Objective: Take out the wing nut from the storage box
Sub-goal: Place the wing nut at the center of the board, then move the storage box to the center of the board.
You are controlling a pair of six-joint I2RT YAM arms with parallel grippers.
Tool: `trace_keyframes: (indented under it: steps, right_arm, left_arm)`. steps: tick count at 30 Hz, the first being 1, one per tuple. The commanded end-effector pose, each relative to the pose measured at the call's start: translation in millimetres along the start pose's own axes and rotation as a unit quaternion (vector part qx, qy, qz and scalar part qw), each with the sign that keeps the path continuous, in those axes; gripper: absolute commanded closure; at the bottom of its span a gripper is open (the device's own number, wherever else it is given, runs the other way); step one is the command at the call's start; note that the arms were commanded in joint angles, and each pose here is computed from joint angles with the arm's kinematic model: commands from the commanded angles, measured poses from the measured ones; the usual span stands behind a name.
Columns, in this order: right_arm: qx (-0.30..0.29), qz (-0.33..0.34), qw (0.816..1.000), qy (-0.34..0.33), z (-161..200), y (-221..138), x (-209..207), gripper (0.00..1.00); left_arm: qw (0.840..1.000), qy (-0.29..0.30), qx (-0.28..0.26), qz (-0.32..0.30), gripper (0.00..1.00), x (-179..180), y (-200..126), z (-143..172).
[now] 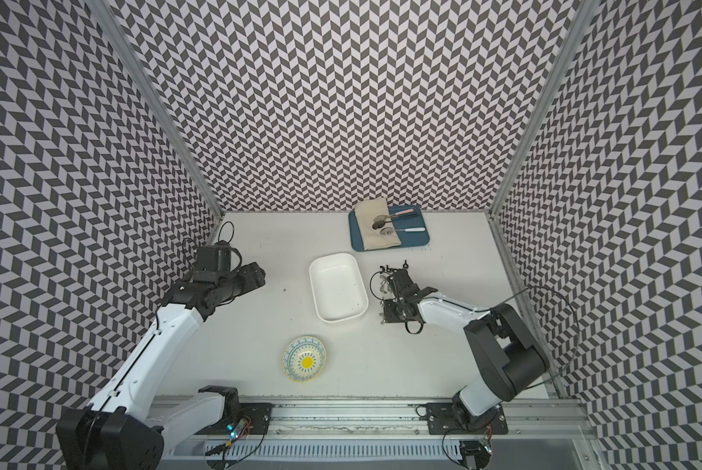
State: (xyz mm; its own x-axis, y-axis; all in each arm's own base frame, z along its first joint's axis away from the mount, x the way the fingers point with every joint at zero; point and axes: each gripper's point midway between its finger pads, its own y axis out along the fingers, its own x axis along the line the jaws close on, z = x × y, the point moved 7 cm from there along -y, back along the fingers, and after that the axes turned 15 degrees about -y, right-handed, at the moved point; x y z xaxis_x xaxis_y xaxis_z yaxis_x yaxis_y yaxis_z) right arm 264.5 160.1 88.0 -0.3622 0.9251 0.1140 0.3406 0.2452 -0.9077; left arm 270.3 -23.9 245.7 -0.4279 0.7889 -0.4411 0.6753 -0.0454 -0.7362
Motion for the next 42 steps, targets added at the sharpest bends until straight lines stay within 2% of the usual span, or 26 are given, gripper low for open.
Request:
trace_keyframes:
  steps: [1,7,14,18,25,36,42]
  right_arm:
    - [-0.007,-0.006,1.0,0.004,-4,5,2,0.88]
    - [-0.016,-0.007,1.0,0.004,-16,-3,5,0.79]
    - [-0.072,-0.011,0.997,-0.008,-60,-44,13,0.71]
    - [-0.096,-0.049,0.994,-0.035,-81,-57,25,0.64]
    - [-0.116,-0.109,0.986,-0.058,-104,-47,42,0.6]
    - [-0.098,-0.118,0.985,-0.079,-115,-12,69,0.67]
    - [-0.069,-0.088,0.993,-0.045,-115,10,67,0.84]
  left_arm:
    - [1.0,-0.002,-0.012,0.01,0.2,-6,-6,-8]
    - [1.0,-0.001,-0.014,0.007,0.2,-4,-6,-8]
    - [1.0,-0.001,-0.013,0.008,0.2,-5,-4,-8]
    - [1.0,-0.003,-0.011,0.009,0.2,-6,-1,-8]
    - [1.0,-0.005,-0.011,0.013,0.2,-7,-3,-8]
    - [1.0,-0.005,-0.014,0.011,0.2,-5,-5,-8]
    - [1.0,-0.005,-0.017,0.012,0.2,-5,-7,-8]
